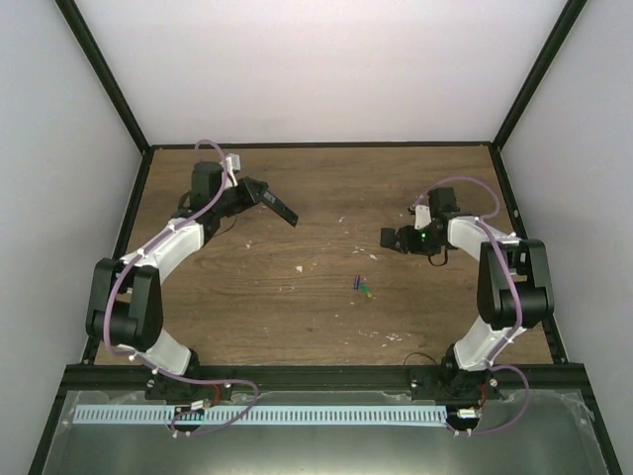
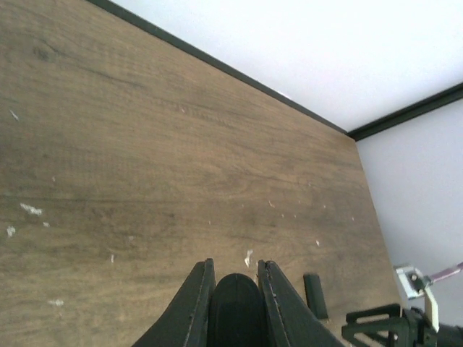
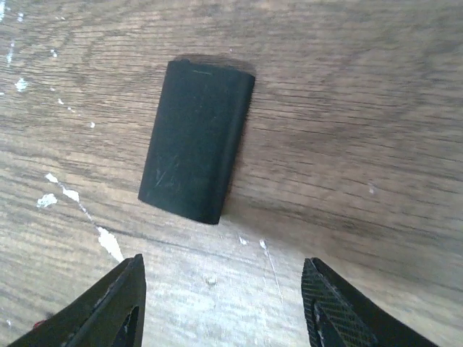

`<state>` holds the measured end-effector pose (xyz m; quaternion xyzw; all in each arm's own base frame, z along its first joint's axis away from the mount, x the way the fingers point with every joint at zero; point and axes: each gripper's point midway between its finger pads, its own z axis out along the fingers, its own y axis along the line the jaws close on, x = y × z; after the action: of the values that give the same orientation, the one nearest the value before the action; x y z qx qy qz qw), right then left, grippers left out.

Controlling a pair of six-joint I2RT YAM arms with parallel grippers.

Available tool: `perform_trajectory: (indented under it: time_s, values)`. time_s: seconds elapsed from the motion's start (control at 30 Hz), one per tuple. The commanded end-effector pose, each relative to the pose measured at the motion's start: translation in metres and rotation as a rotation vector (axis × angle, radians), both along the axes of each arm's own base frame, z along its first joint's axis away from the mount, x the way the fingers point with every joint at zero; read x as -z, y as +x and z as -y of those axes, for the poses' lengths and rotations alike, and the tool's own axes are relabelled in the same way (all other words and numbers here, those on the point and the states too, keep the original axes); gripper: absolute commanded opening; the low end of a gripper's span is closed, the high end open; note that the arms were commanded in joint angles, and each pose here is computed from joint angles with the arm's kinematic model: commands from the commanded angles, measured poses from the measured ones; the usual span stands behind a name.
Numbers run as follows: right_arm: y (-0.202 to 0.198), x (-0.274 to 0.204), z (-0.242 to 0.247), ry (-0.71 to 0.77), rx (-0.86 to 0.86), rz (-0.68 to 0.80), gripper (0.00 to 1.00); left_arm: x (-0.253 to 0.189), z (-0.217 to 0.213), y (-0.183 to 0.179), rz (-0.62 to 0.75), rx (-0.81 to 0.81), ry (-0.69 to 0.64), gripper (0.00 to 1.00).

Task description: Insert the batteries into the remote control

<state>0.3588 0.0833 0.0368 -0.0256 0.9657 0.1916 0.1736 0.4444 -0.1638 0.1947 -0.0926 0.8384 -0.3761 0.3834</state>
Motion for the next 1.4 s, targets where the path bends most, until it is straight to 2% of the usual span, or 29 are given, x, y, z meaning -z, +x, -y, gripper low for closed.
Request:
perform_trajectory:
  time_s: [0.0, 0.27, 0.53, 0.9, 1.1, 1.37]
  values:
    - [-0.009, -0.024, 0.011, -0.055, -0.005, 0.036, 0.51, -0.010, 0.007, -0.020, 0.059, 0.064, -0.042, 0.00]
    - [-0.043, -0.033, -0.048, -0.038, -0.114, 0.027, 0.49, 0.013, 0.013, -0.074, 0.022, 0.105, -0.078, 0.00]
    - [-0.080, -0.014, -0.082, -0.019, -0.190, -0.048, 0.40, 0.035, 0.025, -0.122, -0.024, 0.132, -0.113, 0.00]
    - [-0.116, 0.002, -0.102, -0.132, -0.220, -0.133, 0.38, 0.032, 0.014, -0.138, -0.005, 0.099, -0.072, 0.00]
    - [-0.115, 0.007, -0.093, -0.222, -0.183, -0.146, 0.33, 0.029, 0.009, -0.140, 0.010, 0.079, -0.067, 0.00]
    - [-0.108, 0.004, -0.092, -0.273, -0.181, -0.138, 0.31, 0.025, 0.009, -0.138, 0.018, 0.074, -0.060, 0.00]
